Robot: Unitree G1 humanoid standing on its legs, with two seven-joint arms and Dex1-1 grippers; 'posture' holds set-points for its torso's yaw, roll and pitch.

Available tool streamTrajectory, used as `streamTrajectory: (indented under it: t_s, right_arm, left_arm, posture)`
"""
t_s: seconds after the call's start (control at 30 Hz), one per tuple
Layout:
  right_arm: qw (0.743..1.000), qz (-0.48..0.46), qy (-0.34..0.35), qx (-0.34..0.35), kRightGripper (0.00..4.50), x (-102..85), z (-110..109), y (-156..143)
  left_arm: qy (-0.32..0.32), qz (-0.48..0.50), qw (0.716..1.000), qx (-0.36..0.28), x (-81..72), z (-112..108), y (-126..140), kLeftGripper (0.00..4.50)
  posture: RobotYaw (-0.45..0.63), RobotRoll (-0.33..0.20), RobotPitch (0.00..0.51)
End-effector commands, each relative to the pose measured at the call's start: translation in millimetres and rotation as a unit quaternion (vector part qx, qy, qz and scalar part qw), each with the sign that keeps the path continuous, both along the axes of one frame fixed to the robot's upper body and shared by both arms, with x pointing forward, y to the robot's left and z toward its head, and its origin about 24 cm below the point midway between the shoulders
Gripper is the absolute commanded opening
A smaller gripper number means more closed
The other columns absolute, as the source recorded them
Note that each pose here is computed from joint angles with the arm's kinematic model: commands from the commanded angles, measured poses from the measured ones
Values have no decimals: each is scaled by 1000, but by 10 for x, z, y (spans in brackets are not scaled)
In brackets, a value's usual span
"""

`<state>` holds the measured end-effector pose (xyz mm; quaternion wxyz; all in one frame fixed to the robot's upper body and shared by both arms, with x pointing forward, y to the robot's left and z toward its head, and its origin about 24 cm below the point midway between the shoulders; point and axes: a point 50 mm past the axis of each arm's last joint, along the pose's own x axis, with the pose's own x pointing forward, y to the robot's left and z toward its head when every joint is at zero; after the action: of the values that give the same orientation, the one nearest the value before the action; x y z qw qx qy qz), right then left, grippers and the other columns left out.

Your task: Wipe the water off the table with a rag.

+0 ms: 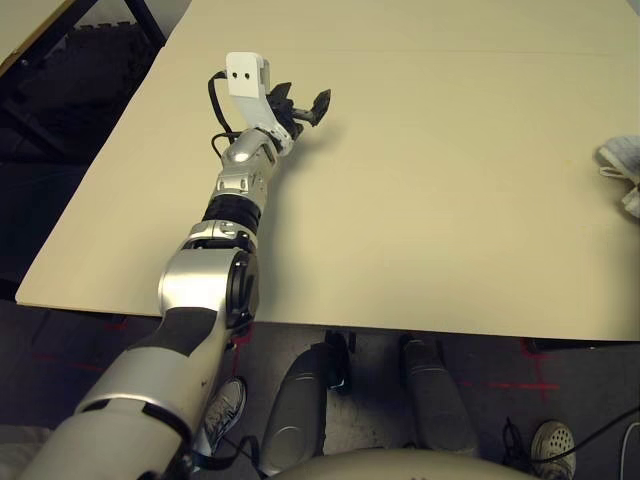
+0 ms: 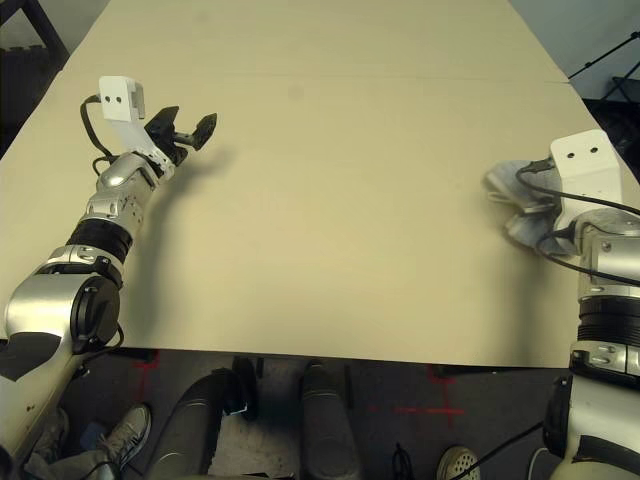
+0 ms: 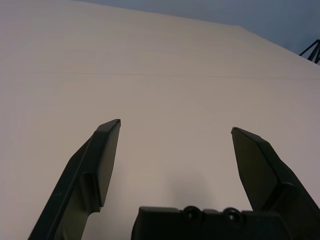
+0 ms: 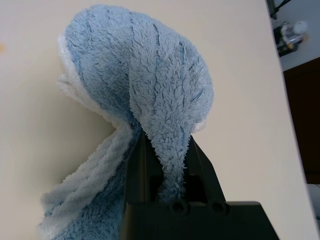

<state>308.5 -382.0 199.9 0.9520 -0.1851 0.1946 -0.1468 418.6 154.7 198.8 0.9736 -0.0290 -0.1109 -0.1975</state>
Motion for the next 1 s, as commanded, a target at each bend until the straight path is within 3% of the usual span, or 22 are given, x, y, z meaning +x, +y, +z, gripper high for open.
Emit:
streamTrajectory:
  t_s: [0.03,0.3,0.73,0.9,1.0]
  right_arm:
    - [1000,16,16,12,190,71,-69,99]
    - [999,43,-1,20,190,158,5,198]
    - [996,71,24,43,189,170,-218,301]
    - [993,88,-55,47,1727,131,-163,218]
    - [983,108,-114,93,2736,84,-30,190]
  left_arm:
    - [14,-3,1000,3,-2,-78,-12,4500]
    - [19,9,1000,0,-12,-123,62,4500]
    - [24,13,1000,-7,-6,-136,50,4500]
    - [30,14,999,-10,-8,-167,43,4500]
    - [32,17,999,-11,-10,-176,64,4500]
  posture:
    - [-180,0,257]
    - [-180,0,257]
    - [-165,0,259]
    - [-169,0,261]
    - [-155,0,265]
